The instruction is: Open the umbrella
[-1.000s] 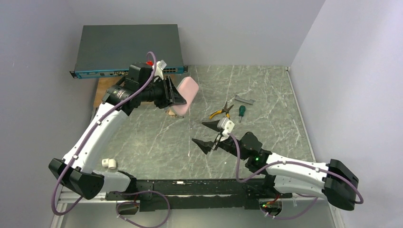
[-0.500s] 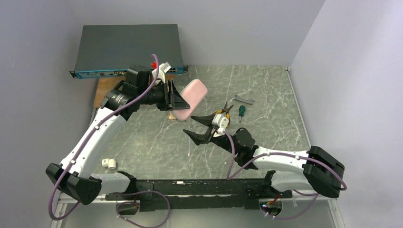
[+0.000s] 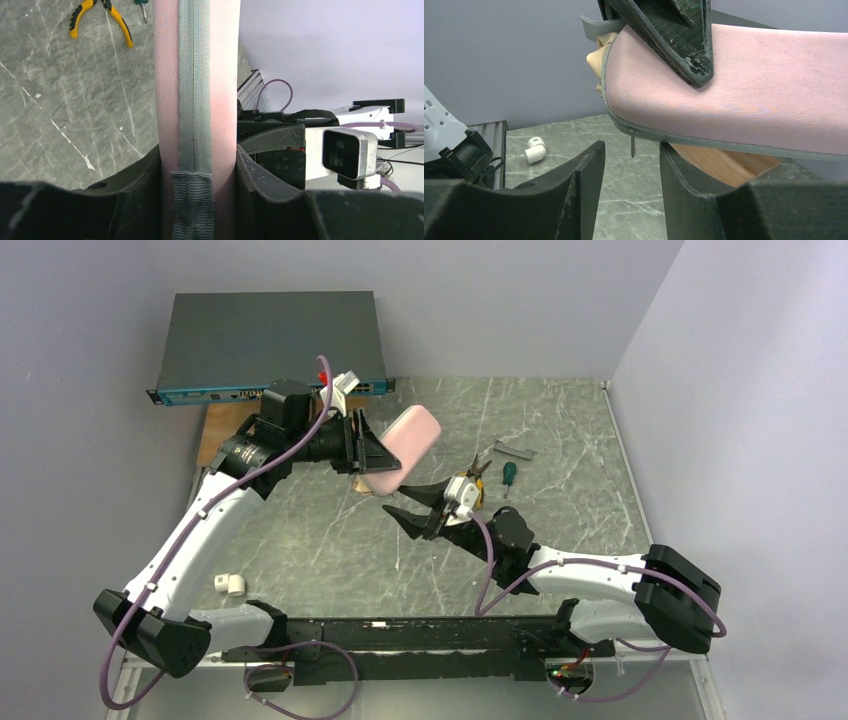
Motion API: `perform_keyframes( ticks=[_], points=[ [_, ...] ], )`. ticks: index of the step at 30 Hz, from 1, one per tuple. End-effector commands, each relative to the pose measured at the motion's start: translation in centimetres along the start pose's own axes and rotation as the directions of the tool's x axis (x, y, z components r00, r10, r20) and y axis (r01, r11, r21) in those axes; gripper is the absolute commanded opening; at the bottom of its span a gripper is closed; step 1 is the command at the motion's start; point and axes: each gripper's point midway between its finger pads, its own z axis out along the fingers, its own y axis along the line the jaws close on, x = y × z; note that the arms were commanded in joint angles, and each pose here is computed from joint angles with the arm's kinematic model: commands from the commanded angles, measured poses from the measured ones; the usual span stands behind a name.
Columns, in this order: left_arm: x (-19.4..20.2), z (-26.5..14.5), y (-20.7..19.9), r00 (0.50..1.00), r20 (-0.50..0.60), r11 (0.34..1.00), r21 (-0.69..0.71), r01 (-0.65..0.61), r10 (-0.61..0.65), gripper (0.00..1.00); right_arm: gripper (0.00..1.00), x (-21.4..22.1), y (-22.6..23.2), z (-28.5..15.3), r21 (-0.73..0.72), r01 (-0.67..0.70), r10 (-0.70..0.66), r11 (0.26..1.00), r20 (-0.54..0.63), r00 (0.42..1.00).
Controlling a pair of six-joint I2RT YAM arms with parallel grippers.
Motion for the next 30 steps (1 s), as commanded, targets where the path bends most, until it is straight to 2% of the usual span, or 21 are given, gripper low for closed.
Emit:
perform_keyframes(
  ticks=[1,18,22,30],
  points=[
    [-1.4,-1.2,-3.0,0.994,0.078,0.99,0.105,-0.09,0.082,0.0,0.45,-3.3,0.6,1.2,-0.02,-0.014,0.016,1.0,0.104,0.994],
    [-1.1,-1.3,-2.8,0.994,0.081,0.992,0.099,-0.081,0.074,0.0,0.3,-4.1,-0.2,1.2,0.043,-0.04,0.033,0.998,0.137,0.99],
    [-1.0,-1.3,-2.7,0.994,0.079,0.992,0.098,-0.078,0.071,0.0,0.24,-4.2,-0.4,1.2,0.054,-0.042,0.034,0.998,0.144,0.989],
    [-0.8,-1.2,-2.4,0.995,0.073,0.993,0.088,-0.075,0.068,0.0,0.05,-4.5,-0.9,1.0,0.085,-0.058,0.044,0.995,0.159,0.986]
  ],
)
